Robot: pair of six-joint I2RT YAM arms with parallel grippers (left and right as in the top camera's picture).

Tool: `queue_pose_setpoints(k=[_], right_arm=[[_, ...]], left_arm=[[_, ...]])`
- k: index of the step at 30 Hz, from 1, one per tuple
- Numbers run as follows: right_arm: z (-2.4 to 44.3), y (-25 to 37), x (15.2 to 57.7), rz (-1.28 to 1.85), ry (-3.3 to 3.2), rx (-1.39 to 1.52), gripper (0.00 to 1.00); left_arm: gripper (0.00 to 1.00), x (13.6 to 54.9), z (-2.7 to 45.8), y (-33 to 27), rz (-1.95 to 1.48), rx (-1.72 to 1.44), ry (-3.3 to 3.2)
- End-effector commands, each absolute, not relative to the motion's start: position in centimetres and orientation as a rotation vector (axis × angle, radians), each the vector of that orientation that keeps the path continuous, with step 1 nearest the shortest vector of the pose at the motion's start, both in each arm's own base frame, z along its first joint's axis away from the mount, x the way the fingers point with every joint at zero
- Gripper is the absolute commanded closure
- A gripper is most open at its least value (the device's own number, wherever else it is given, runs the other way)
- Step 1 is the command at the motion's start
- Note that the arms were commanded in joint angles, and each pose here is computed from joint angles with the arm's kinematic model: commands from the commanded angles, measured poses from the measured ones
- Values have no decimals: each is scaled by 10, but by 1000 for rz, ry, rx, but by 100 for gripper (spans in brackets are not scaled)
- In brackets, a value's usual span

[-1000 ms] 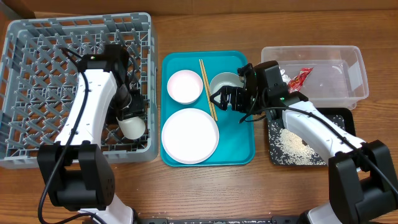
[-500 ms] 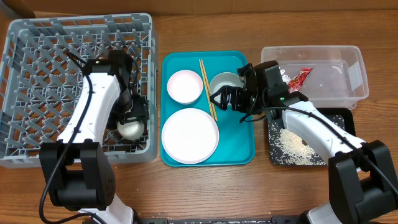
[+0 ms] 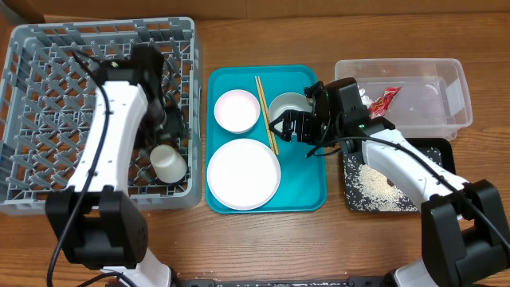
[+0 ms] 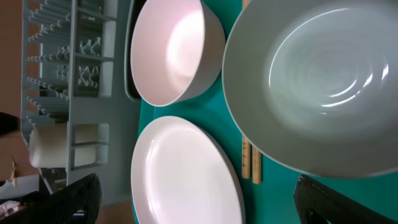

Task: Sort waste into correct bins and load items into the dishwasher
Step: 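Move the left gripper to the pink bowl on the teal tray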

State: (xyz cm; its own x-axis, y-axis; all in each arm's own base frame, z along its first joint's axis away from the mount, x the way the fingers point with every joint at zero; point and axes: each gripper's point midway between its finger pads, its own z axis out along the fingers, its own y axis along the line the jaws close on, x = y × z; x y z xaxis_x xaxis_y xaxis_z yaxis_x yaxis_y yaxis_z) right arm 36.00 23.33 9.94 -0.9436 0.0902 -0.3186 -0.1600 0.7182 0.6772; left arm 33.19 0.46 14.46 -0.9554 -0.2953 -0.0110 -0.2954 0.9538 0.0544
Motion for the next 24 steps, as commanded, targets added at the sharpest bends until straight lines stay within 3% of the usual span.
queue_pose_setpoints(k=[1,6,8,14,18,20,22,24], right_arm=[[140,237,371,1064,2503,-96,0],[170,226,376,969,2491,-57,2],[177,220,376,922,2512,-32,4],[185,186,369,652,2642,93,5],[186,182,359,635,2691,109,0],[185,188,356,684,2704,99,0],[187,193,355,722,2704,89,0],[187,193,356,730,2704,124,0]], left_arm=[[18,356,194,-13,2,-402,2976],[14,369,224,-46,-70,-274,2884],[1,373,227,-66,-147,-216,2868],[0,390,220,-102,-242,-105,2815],[0,392,213,-115,-253,-62,2820],[4,392,210,-120,-250,-34,2829],[19,390,204,-127,-249,-8,2848],[25,390,198,-132,-247,4,2862]])
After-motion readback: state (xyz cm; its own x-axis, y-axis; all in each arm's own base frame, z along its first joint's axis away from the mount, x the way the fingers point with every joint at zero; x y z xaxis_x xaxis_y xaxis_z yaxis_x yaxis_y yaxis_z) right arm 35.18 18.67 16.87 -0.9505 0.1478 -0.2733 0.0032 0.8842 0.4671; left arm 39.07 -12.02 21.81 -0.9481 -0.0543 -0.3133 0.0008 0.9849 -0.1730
